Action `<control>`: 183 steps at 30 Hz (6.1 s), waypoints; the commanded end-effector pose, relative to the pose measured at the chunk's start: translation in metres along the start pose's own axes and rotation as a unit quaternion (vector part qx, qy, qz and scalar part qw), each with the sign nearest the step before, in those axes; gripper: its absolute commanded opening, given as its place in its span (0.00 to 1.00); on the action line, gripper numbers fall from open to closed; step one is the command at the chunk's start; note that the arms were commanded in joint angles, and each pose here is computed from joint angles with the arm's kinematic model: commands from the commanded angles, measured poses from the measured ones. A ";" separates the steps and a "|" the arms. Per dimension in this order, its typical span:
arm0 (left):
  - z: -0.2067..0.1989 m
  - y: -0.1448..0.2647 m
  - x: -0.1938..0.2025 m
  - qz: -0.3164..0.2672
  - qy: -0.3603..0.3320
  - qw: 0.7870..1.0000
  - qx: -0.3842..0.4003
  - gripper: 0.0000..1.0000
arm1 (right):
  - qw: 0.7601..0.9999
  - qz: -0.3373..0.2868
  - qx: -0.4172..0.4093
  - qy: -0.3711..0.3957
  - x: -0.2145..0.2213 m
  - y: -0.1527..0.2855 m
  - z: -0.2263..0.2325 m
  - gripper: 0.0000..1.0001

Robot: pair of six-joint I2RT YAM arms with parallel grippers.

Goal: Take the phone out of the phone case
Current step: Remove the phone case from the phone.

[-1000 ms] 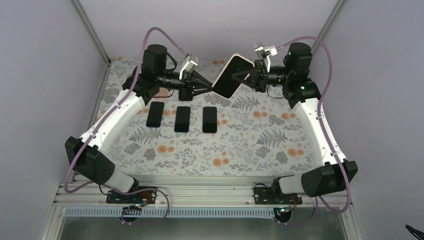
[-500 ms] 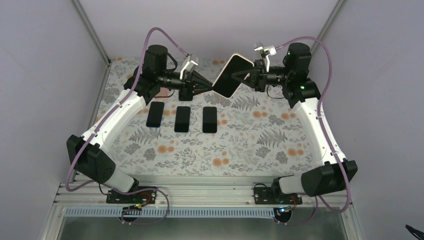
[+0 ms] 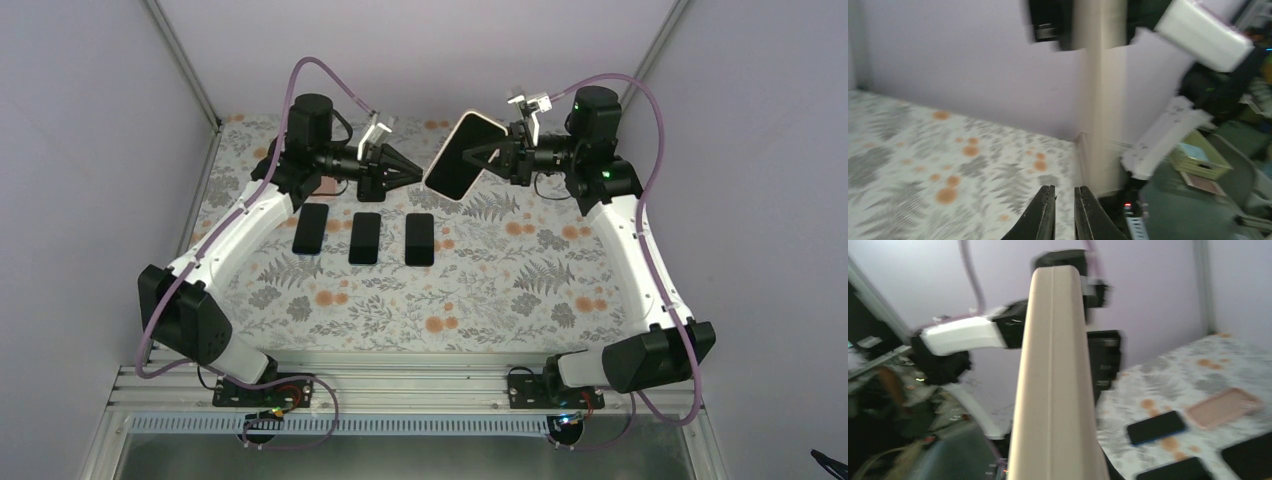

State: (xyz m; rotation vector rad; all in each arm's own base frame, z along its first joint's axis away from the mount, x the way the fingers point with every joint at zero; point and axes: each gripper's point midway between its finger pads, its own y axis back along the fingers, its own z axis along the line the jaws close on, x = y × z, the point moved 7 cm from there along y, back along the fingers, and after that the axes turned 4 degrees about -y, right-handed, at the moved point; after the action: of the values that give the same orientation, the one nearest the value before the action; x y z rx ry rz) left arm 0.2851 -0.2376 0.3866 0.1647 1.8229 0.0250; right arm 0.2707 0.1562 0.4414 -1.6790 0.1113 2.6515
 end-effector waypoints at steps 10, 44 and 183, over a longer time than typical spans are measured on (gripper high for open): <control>0.030 0.020 0.022 -0.018 0.017 0.998 -0.052 0.10 | 0.972 0.051 -0.221 0.056 -0.010 0.004 0.083 0.04; -0.056 0.001 -0.021 -0.005 -0.074 0.994 0.084 0.45 | 0.995 0.012 -0.098 0.007 -0.015 0.002 0.040 0.04; -0.046 -0.064 0.000 0.043 0.002 0.992 0.121 0.02 | 0.967 0.111 -0.211 -0.089 0.078 -0.081 0.017 0.04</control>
State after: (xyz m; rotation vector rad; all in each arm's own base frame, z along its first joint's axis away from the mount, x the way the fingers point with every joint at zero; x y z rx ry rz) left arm 0.2501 -0.2645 0.3647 0.4102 2.0154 0.0697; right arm 0.2520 0.1930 0.3697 -1.4364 -0.1388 3.0797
